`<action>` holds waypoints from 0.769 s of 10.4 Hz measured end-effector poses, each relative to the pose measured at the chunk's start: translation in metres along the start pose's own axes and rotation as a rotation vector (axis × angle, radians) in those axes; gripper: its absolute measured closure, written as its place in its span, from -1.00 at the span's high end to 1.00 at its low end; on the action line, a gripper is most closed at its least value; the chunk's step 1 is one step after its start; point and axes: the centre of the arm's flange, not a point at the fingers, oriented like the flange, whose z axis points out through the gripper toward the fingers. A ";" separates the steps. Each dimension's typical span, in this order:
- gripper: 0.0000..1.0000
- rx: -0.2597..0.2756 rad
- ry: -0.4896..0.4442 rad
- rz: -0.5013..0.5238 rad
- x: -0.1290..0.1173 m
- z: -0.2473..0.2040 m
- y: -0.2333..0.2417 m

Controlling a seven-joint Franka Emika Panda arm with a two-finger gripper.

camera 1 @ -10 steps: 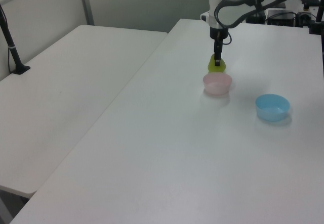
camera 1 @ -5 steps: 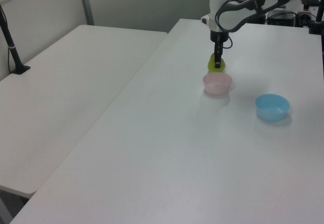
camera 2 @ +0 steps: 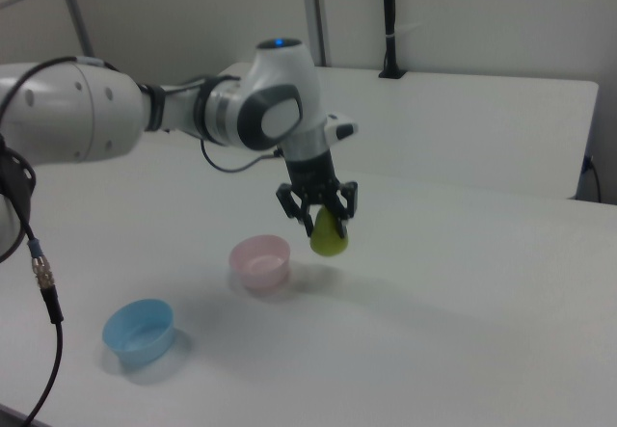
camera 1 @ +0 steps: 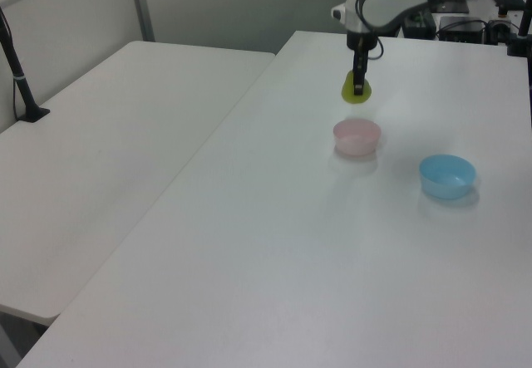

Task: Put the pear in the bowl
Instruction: 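Lift the green pear up off the table, then carry the pear over the pink bowl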

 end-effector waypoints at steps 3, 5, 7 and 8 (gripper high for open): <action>0.20 0.019 -0.022 0.020 -0.005 -0.088 -0.009; 0.20 0.027 -0.007 0.030 0.000 -0.118 -0.039; 0.20 0.031 0.013 0.042 0.003 -0.138 -0.069; 0.20 0.034 0.017 0.050 0.002 -0.145 -0.083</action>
